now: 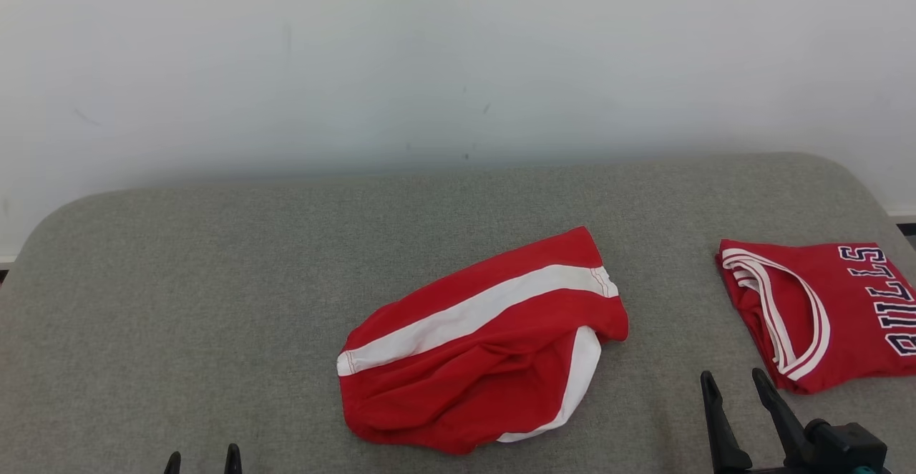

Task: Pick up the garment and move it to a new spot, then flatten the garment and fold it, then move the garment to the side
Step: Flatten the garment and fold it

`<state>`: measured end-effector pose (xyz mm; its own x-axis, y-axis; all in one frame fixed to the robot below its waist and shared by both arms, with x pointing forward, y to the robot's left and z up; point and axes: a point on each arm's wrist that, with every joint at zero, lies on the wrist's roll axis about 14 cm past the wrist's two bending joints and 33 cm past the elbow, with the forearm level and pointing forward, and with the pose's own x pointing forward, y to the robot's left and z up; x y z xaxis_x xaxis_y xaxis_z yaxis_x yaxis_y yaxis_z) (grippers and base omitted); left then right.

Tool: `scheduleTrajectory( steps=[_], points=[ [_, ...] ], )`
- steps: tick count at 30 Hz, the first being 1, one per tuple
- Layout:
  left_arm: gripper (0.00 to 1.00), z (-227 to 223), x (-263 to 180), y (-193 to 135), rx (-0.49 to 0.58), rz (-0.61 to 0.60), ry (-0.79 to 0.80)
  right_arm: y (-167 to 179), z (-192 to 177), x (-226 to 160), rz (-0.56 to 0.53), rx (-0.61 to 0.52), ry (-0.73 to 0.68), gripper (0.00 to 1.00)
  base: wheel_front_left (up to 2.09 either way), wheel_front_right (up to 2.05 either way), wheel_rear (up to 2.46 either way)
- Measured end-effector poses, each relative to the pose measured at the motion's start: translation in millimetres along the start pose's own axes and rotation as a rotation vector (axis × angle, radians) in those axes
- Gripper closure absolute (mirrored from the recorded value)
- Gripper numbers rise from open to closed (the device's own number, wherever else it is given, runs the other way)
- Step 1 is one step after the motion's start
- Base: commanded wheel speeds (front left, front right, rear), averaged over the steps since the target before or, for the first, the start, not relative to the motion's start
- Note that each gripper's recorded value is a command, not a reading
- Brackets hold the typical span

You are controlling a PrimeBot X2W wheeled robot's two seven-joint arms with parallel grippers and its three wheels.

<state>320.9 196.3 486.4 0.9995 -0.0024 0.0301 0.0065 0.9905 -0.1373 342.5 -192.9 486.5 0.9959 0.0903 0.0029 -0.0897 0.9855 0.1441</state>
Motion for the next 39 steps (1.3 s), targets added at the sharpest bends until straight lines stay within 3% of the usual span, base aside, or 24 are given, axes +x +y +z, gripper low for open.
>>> scheduleTrajectory(
  steps=[14, 21, 29, 36, 39],
  points=[
    [0.0, -13, 2, -2, -0.006, -0.006, 0.041, 1, -2, 1, 0.003, 0.0, 0.01, 0.0, 0.0, 0.0, 0.0],
    [0.0, -19, 19, -18, -0.026, -0.048, 0.058, 8, -3, 15, 0.043, -0.02, 0.054, 0.0, 0.0, 0.0, 0.0],
    [0.0, -44, 65, -51, -0.093, -0.142, 0.245, 4, 3, 54, 0.062, -0.035, 0.181, 0.0, 0.0, 0.0, 0.0],
    [0.0, -61, 96, -70, -0.07, -0.19, 0.408, 20, 25, 96, 0.119, -0.055, 0.214, 0.0, 0.0, 0.0, 0.0],
    [0.0, -70, 106, -75, -0.056, -0.19, 0.463, 18, 19, 107, 0.119, -0.051, 0.263, 0.0, 0.0, 0.0, 0.0]
  ],
)
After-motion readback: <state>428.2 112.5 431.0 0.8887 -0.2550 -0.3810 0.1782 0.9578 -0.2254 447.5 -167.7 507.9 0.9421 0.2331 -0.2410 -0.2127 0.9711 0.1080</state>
